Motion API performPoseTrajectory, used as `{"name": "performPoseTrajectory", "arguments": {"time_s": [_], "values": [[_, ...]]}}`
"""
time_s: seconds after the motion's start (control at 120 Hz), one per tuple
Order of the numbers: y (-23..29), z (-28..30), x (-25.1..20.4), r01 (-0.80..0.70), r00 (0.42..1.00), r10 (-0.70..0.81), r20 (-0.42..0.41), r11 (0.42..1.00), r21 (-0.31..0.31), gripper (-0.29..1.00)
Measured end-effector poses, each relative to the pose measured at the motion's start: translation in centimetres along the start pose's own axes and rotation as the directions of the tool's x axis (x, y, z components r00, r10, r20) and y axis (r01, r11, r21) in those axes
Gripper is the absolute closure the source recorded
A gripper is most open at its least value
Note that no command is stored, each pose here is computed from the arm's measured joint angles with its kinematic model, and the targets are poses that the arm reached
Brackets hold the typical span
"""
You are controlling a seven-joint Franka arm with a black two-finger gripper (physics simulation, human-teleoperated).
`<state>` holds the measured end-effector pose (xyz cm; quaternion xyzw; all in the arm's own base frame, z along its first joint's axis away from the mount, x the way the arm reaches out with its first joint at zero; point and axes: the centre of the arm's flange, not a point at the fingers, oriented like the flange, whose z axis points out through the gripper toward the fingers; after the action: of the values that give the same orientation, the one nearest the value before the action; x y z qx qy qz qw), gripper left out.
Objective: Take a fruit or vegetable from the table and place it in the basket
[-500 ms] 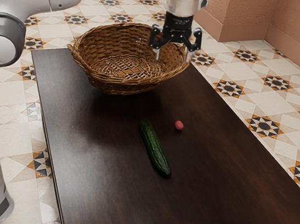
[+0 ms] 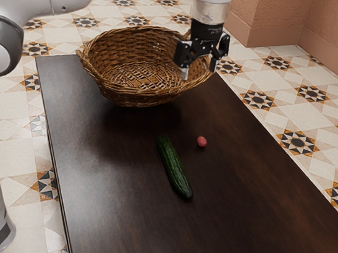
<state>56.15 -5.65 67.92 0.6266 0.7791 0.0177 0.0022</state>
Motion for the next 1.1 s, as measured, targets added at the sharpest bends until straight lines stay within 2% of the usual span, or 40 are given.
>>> {"name": "performPoseTrajectory", "arguments": {"time_s": [0.133,0.3,0.425,0.65,0.808,0.9,1.017,1.1], "values": [[0.1,-0.3,0.9,0.089,0.995,-0.089,0.034,0.996,0.01,0.0],[-1.8,0.4,1.0,0.125,0.988,-0.131,0.084,0.99,0.067,0.0],[-2.7,1.8,-0.4,0.057,0.993,-0.067,0.095,0.993,0.103,0.0],[-2.9,3.7,-2.8,-0.098,0.991,0.085,0.108,0.987,0.126,0.01],[-6.2,10.6,-2.2,-0.161,0.984,0.142,0.107,0.969,0.188,0.01],[-6.0,12.8,-1.3,-0.163,0.982,0.144,0.123,0.972,0.168,0.01],[-5.7,13.4,-2.9,-0.21,0.97,0.192,0.147,0.971,0.118,0.01],[-5.7,14.4,-3.7,-0.235,0.963,0.216,0.162,0.966,0.106,0.01]]}}
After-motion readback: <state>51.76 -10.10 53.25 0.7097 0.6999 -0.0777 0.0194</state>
